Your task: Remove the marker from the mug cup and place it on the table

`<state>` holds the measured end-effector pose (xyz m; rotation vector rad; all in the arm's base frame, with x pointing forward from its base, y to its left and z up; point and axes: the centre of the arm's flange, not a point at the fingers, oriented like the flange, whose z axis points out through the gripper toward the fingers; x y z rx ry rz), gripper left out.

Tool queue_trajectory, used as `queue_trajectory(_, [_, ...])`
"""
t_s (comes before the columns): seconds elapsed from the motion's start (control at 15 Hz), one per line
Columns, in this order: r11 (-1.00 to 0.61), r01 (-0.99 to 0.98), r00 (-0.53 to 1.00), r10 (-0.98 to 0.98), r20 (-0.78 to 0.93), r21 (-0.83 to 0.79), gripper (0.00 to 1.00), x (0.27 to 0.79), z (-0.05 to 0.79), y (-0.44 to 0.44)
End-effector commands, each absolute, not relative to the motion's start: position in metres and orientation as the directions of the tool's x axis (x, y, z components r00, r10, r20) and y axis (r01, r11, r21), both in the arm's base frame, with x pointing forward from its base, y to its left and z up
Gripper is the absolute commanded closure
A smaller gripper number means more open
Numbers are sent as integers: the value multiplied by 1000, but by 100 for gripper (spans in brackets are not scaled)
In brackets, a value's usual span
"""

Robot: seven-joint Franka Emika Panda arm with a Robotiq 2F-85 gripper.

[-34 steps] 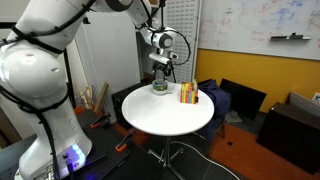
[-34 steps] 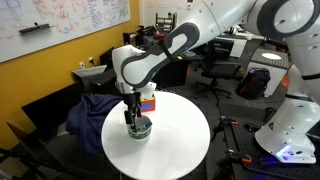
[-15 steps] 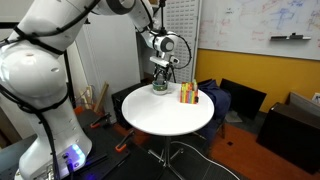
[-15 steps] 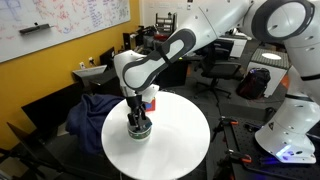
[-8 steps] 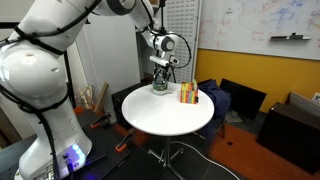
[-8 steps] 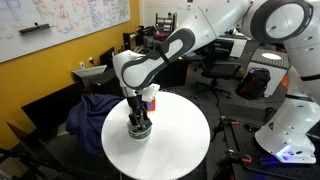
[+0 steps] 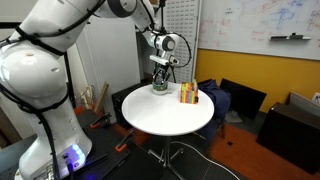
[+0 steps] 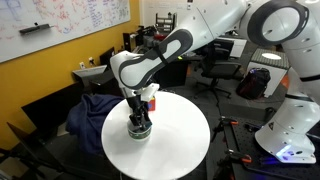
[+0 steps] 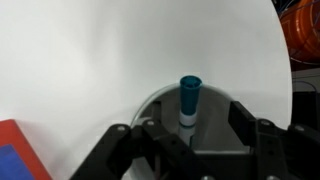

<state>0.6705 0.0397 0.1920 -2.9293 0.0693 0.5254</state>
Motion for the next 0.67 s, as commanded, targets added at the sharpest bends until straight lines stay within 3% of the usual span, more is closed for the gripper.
queue_trajectory(0.0, [-989,-89,922,-38,-386,-116,29,683,193,43])
queue_trajectory(0.07, [-989,-88,920,-37,-390,-115,30,684,193,43])
queue_trajectory(0.13, [-990,-87,919,-36,-393,-114,48,684,193,44])
queue_trajectory(0.6, [-991,-83,913,-33,-406,-106,99,688,192,43])
